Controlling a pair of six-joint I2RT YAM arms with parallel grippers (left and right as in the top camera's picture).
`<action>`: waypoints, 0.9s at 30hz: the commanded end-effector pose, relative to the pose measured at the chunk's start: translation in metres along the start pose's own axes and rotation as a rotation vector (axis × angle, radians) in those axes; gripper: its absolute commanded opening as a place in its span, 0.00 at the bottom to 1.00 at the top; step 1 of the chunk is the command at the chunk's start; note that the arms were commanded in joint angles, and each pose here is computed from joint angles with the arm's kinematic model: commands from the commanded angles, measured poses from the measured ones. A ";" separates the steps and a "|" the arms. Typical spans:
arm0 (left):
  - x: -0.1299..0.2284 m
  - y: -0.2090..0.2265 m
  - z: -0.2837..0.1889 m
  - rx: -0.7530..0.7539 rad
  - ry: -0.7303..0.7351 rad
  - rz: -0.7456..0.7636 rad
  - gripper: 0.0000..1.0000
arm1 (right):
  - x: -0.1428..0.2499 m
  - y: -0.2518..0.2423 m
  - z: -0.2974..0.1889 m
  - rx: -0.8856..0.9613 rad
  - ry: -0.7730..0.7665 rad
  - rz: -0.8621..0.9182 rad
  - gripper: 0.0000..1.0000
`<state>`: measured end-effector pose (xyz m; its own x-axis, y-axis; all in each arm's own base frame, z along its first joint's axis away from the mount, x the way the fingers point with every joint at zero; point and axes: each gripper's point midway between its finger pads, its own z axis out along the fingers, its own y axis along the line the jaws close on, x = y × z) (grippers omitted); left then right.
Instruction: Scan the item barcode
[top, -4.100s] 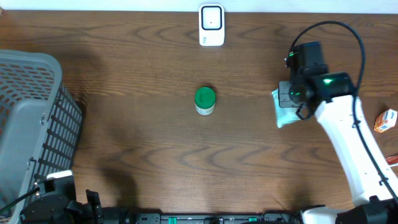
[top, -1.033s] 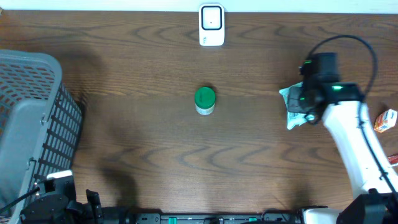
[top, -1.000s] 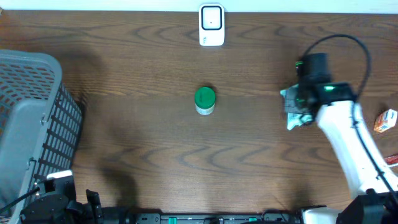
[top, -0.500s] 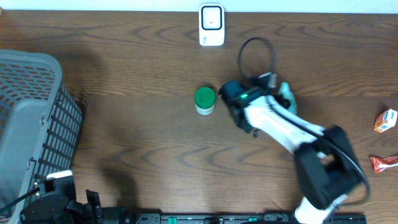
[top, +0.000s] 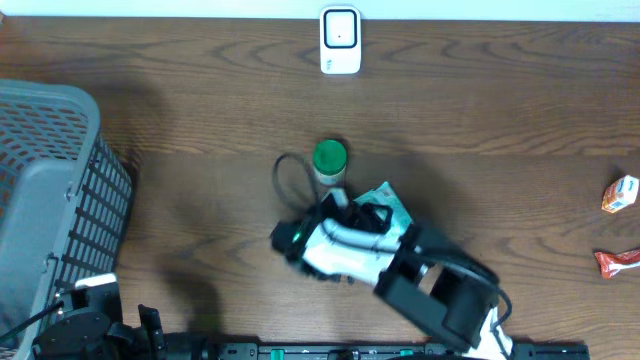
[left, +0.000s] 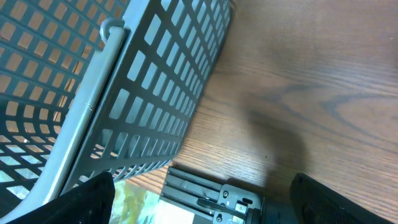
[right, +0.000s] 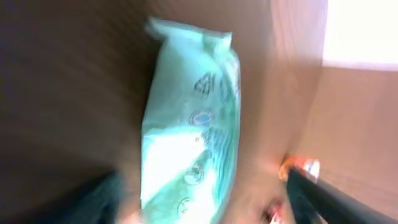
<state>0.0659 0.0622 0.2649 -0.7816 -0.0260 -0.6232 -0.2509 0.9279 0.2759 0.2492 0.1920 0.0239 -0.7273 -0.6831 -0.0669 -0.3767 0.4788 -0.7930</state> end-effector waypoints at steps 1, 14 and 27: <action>0.001 0.002 -0.001 -0.010 -0.003 0.000 0.90 | 0.001 0.031 -0.028 -0.149 0.001 0.008 0.98; 0.001 0.002 -0.001 -0.010 -0.003 0.000 0.90 | -0.029 -0.065 -0.033 -0.135 -0.020 0.386 0.01; 0.001 0.002 -0.001 -0.010 -0.003 0.000 0.90 | -0.025 -0.104 0.027 -0.025 0.062 0.478 0.01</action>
<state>0.0659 0.0622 0.2649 -0.7816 -0.0260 -0.6232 -0.2509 0.9279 0.2759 0.3198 0.1442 0.0964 -0.8651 -0.3214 -0.3852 0.0051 0.7622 -0.6474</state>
